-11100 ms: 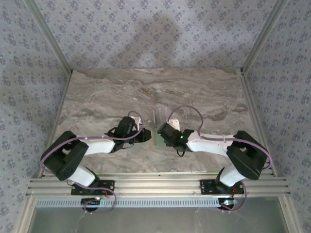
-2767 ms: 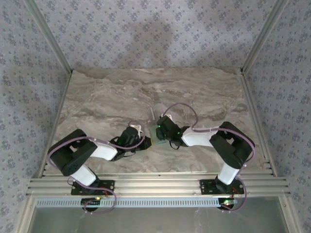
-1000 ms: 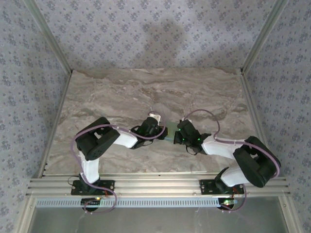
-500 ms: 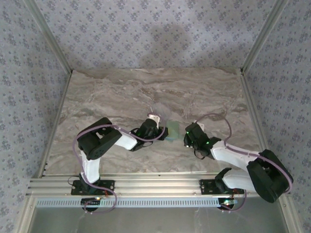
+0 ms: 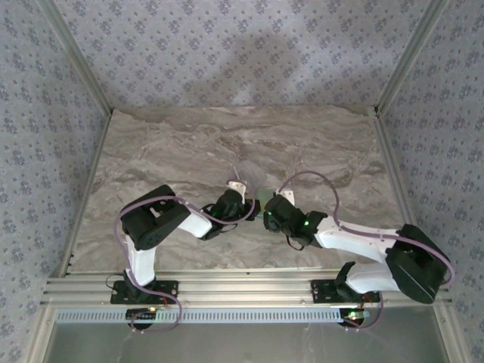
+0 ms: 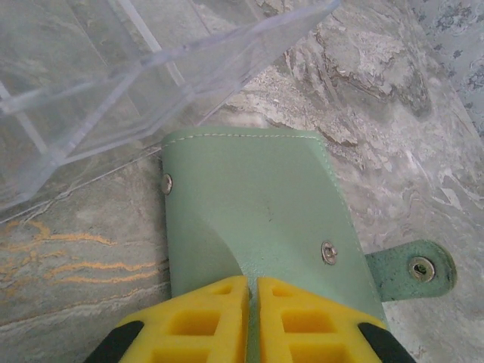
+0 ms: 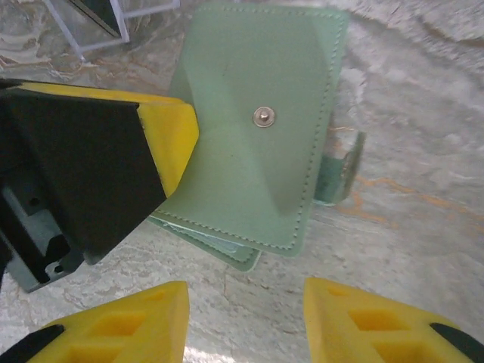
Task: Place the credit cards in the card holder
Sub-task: Open the card holder at the bottom-center of the table.
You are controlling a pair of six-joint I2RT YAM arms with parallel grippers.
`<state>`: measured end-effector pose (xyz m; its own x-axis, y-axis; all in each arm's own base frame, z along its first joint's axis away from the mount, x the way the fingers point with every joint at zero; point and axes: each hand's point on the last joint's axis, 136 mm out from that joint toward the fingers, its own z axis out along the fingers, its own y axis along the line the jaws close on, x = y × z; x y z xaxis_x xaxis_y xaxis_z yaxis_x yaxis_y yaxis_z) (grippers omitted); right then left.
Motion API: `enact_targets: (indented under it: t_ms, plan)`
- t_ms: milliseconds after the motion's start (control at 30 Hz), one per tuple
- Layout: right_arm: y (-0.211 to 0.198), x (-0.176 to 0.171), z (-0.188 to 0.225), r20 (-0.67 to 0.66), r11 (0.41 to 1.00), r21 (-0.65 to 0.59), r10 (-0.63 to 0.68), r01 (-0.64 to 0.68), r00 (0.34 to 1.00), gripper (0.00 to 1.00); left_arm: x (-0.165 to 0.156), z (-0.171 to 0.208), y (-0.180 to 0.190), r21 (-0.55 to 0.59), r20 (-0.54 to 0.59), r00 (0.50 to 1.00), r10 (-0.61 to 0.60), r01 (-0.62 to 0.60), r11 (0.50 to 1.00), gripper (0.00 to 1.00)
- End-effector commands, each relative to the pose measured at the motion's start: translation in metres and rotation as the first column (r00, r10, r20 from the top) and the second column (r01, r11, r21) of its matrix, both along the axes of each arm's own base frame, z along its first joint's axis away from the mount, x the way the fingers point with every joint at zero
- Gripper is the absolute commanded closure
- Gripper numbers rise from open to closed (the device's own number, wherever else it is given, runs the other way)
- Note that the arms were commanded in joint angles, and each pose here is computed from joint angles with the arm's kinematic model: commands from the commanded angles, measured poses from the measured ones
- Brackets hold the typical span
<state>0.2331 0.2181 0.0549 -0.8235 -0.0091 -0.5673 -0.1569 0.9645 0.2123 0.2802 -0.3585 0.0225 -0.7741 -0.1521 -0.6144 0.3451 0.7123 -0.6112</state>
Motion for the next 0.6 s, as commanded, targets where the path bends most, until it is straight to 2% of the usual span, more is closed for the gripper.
enact_targets:
  t_ms: [0,200,300,433,567]
  plan:
    - [0.01,0.013,0.002,-0.015,0.998,0.059,-0.004,0.005,1.0,0.49,-0.088,-0.129,0.096,0.417,-0.373,0.925,0.071,0.099,0.903,0.87]
    - [-0.005,0.027,-0.015,-0.069,0.994,0.097,-0.048,0.055,0.996,0.45,-0.09,-0.132,0.099,0.417,-0.374,0.925,0.072,0.098,0.904,0.87]
    - [-0.002,0.027,-0.023,-0.088,0.994,0.11,-0.015,0.025,0.996,0.45,-0.092,-0.135,0.099,0.412,-0.377,0.923,0.069,0.101,0.905,0.87]
    - [0.013,0.025,-0.026,-0.102,0.987,0.158,0.036,-0.02,0.994,0.57,-0.093,-0.139,0.099,0.409,-0.384,0.921,0.068,0.103,0.907,0.88]
    - [0.018,0.022,-0.022,-0.096,0.985,0.17,0.047,-0.03,0.994,0.59,-0.094,-0.143,0.1,0.409,-0.388,0.919,0.071,0.103,0.907,0.88]
